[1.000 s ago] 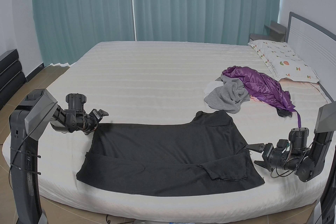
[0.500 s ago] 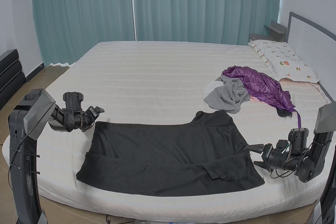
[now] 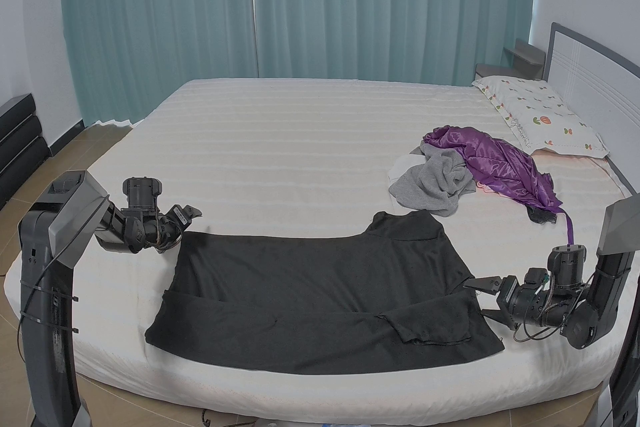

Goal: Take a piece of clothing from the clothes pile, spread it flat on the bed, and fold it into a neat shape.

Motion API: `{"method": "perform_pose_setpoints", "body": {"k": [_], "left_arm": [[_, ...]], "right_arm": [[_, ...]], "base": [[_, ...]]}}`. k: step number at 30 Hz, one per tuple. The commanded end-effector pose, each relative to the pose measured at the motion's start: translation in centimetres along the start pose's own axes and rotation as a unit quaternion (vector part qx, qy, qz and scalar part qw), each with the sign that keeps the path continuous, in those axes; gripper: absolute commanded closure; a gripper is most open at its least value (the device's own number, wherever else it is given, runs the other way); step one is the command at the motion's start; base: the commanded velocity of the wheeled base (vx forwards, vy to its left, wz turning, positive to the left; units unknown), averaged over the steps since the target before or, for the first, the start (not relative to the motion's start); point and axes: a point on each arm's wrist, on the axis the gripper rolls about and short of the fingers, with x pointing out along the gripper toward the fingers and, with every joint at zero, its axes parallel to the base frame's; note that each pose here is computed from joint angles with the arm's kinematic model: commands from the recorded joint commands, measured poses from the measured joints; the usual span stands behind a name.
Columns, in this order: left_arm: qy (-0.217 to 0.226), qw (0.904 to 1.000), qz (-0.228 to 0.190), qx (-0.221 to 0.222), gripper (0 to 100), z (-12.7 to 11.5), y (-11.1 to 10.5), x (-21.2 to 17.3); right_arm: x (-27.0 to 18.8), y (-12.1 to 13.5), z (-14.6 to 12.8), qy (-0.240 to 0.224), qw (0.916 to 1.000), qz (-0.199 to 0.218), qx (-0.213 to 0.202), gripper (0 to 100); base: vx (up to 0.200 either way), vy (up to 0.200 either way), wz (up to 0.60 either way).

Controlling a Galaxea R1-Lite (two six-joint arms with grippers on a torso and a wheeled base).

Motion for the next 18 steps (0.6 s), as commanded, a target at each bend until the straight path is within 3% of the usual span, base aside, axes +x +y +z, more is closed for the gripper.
{"method": "perform_pose_setpoints", "body": {"k": [1, 5, 6, 18], "left_arm": [[0.002, 1.0000, -0.001, -0.002, 0, -0.1, 0.1, 0.2], [0.001, 1.0000, -0.003, -0.002, 0, 0.0, 0.1, 0.3], [0.002, 1.0000, -0.003, -0.003, 100, 0.0, 0.1, 0.3], [-0.008, 0.9997, 0.002, -0.024, 100, 0.5, -0.1, -0.6]], "right_arm": [[0.0, 0.0, 0.0, 0.001, 1.0000, 0.000, 0.000, 0], [0.0, 0.0, 0.0, 0.001, 1.0000, 0.000, 0.000, 0], [0.0, 0.0, 0.0, 0.000, 1.0000, 0.001, -0.001, 0], [-0.1, 1.1, 0.6, -0.022, 0.9993, 0.022, -0.021, 0]], "base": [[0.000, 0.000, 0.00], [0.000, 0.000, 0.00], [0.000, 0.000, 0.00], [0.000, 0.000, 0.00]]}}
